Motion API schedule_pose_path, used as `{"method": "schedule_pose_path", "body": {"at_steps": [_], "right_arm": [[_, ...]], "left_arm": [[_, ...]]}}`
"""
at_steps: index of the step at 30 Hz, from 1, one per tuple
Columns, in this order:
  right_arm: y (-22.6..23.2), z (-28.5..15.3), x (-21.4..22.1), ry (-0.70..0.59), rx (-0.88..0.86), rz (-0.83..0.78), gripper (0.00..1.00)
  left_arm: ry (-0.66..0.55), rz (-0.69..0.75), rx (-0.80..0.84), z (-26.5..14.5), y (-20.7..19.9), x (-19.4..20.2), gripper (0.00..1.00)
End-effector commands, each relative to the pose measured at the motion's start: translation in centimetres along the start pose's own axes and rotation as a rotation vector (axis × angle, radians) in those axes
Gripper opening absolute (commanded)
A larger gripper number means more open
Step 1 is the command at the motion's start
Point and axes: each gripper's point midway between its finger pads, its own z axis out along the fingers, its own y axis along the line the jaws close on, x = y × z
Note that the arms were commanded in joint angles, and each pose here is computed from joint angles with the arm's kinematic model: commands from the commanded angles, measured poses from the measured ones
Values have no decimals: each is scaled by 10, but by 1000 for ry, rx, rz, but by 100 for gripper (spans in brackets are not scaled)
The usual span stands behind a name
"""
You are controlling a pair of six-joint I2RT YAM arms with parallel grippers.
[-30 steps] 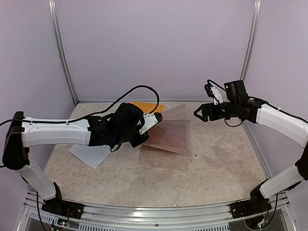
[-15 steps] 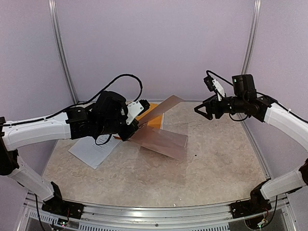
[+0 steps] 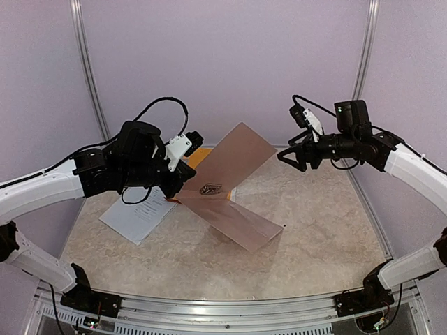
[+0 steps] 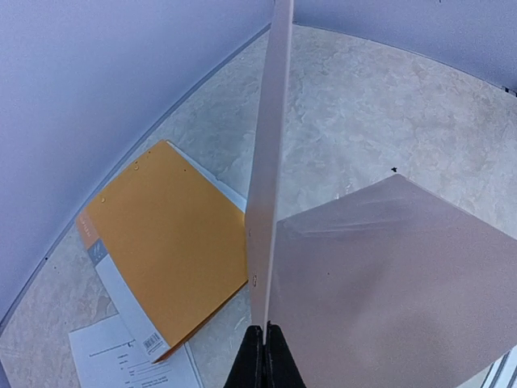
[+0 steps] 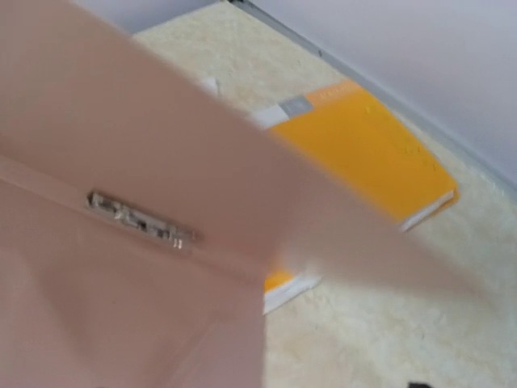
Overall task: Put the files into the folder
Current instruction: Pick up the folder from the center of the board, then pass from the left arm to the right
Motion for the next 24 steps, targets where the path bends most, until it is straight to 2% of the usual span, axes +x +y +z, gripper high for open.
{"method": "schedule_pose_path", "body": {"at_steps": [1,13,24], "right_arm": [[8,4,-12,21,-2,-85,78],[6,39,-4,129,-36,-245,78],[-12,68,-13,197,26,-392,77]], "left_arm": [[-4,-51,54,-7,-4,3,0],[22,-33,113,-6,-10,17,0],[29,-28,119,-4,-10,19,0]]}}
